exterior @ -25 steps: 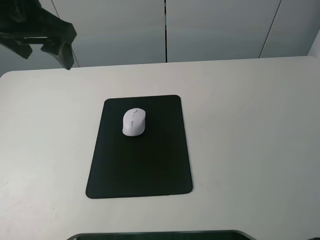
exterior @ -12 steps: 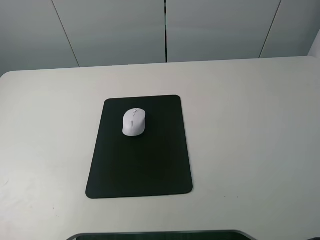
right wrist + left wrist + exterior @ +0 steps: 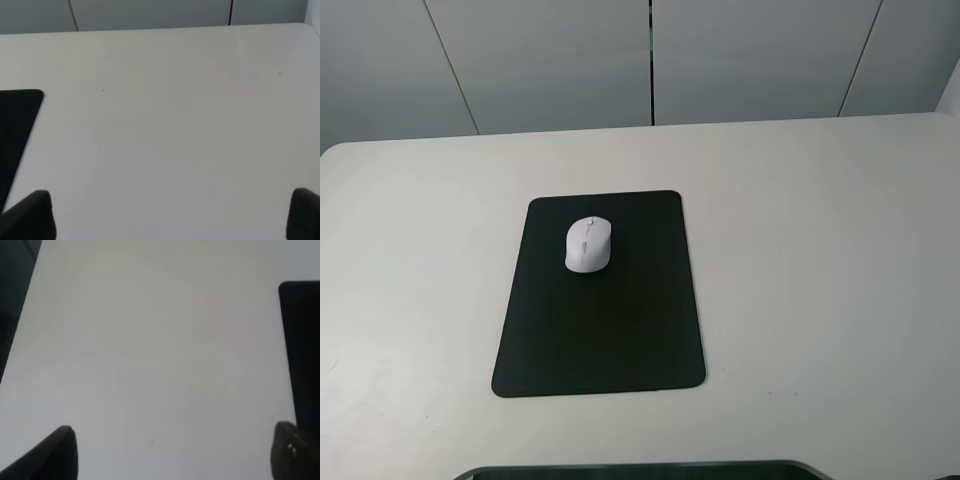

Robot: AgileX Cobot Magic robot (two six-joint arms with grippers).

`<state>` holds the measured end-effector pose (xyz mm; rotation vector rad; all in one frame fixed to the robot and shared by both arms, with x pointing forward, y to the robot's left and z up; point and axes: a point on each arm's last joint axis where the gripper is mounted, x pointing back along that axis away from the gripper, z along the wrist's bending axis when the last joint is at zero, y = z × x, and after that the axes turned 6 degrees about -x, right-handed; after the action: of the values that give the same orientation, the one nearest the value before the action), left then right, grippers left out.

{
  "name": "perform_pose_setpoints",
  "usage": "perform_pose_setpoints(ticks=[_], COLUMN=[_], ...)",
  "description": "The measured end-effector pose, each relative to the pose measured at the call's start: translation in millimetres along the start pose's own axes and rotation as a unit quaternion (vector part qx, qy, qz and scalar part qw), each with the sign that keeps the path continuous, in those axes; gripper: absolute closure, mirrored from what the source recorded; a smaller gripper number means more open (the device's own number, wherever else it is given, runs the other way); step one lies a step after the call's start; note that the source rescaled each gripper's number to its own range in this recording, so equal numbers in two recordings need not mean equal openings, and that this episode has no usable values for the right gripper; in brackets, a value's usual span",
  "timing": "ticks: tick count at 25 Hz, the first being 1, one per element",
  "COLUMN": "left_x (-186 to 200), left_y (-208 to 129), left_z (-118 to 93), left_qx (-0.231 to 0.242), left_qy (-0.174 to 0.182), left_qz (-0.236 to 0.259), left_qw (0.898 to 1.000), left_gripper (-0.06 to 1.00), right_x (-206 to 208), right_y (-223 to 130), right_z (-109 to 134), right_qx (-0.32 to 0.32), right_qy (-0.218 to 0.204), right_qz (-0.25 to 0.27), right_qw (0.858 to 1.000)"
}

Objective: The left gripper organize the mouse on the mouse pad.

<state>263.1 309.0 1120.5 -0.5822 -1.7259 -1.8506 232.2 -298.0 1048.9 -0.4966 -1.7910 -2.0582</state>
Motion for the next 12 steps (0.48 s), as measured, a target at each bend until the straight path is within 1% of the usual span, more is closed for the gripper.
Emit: perform_pose_setpoints(ticks=[4,10,12], left_x=[12.0,12.6,11.1], left_y=[-16.6,-46.5,-54.2], left_z=[-4.4,-10.6,-11.8], left_qx=[0.021,0.026,0.015], left_qy=[-0.010,-0.029,-0.030], left_qz=[-0.037,-0.074,-0.096], left_qw=[0.999,0.996,0.995], left_gripper=[-0.06,-0.06,-0.06], right_x=[0.0,0.0,0.0], right_y=[0.0,0.0,0.0], right_z=[0.0,0.0,0.0], right_qx=[0.000,0.000,0.000], right_qy=[0.000,0.000,0.000], right_qz=[0.000,0.000,0.000], right_qw=[1.000,1.000,1.000])
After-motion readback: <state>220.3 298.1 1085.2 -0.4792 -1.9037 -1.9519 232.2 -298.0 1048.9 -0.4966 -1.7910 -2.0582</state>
